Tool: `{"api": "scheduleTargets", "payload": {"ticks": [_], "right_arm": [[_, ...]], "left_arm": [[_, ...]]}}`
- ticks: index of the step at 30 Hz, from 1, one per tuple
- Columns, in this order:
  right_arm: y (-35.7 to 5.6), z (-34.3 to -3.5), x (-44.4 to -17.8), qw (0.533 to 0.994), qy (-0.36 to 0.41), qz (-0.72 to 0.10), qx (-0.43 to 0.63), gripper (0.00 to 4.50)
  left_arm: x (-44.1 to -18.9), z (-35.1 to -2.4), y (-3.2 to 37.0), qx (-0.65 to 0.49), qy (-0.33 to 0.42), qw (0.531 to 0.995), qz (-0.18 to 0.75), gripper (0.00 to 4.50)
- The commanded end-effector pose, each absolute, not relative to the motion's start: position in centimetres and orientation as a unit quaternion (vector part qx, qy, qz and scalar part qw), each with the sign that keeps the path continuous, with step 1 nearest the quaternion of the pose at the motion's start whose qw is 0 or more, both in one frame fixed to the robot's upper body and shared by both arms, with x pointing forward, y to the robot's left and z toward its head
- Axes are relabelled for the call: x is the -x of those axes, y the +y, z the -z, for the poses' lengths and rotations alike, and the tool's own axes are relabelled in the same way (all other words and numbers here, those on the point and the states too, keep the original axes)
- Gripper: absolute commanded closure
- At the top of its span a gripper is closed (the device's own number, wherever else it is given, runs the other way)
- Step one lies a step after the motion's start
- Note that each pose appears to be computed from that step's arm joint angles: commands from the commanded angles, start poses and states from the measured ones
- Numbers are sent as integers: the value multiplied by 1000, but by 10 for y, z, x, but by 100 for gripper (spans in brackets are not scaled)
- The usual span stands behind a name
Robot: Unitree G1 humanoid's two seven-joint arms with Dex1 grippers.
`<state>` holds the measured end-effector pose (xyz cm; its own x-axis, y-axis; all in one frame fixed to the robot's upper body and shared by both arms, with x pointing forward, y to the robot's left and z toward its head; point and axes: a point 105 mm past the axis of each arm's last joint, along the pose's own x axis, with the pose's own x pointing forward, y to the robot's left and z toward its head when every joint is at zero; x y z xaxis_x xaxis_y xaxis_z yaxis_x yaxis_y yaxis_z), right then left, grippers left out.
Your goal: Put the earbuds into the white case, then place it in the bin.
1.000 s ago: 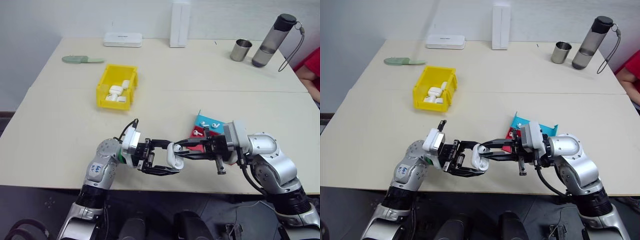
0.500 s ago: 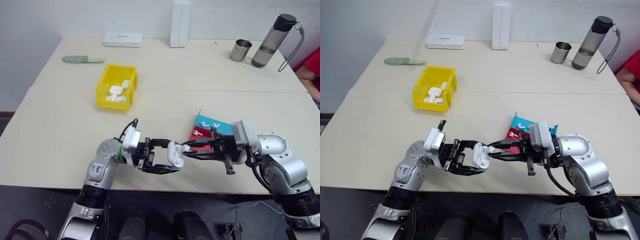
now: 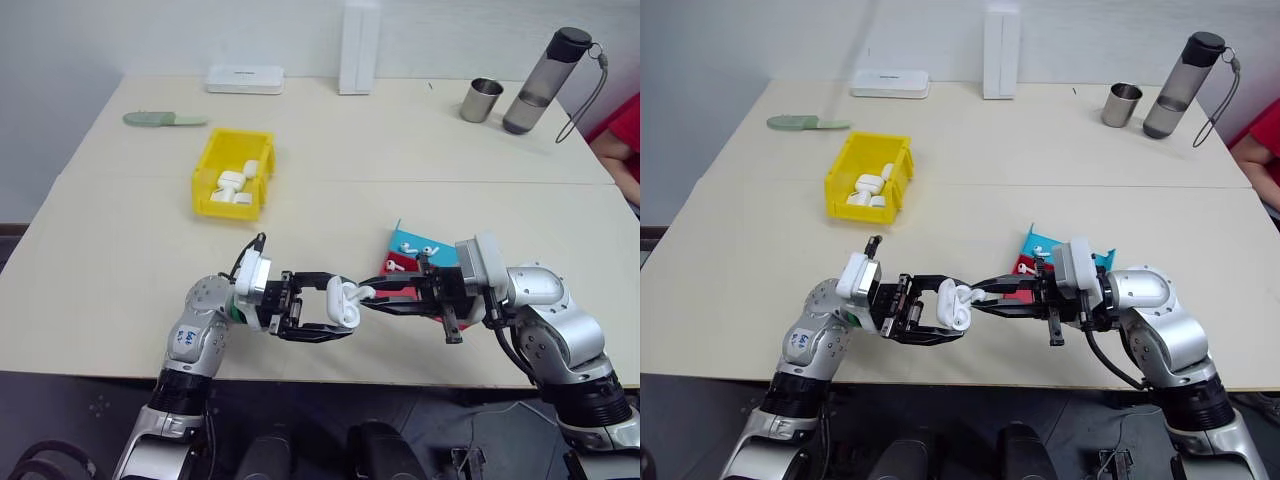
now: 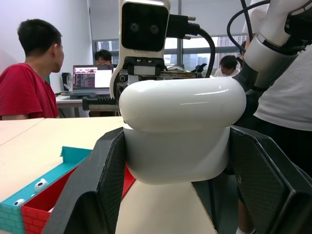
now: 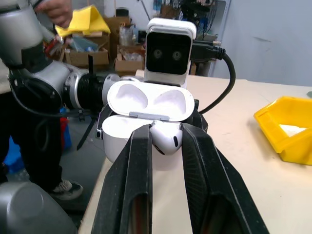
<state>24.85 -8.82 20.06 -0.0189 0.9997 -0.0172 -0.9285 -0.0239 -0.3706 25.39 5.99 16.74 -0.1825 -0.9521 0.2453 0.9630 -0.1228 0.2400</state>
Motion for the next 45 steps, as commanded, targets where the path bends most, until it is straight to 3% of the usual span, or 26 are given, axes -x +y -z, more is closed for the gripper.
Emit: {"api": "scheduleTargets", "payload": {"ticks": [1, 15, 27, 33, 39, 45], "right_arm": [[-87, -191, -252, 672, -105, -704, 203, 400], [-85, -191, -247, 634, -89, -712, 286, 400], [-81, -187, -240, 616, 5, -741, 270, 400], [-80, -189, -236, 602, 16, -754, 264, 200], [-88, -208, -243, 622, -38, -734, 271, 3], [-145, -206, -246, 685, -2, -683, 252, 3]], "left_arm": [[-244, -194, 58, 3, -234, 610, 757, 169], [-244, -188, 59, 3, -201, 613, 764, 169], [-245, -186, 54, -5, -206, 610, 765, 169], [-247, -188, 53, -2, -222, 617, 755, 169], [-248, -186, 55, -2, -228, 623, 748, 169], [-250, -182, 62, -5, -230, 635, 737, 169]]}}
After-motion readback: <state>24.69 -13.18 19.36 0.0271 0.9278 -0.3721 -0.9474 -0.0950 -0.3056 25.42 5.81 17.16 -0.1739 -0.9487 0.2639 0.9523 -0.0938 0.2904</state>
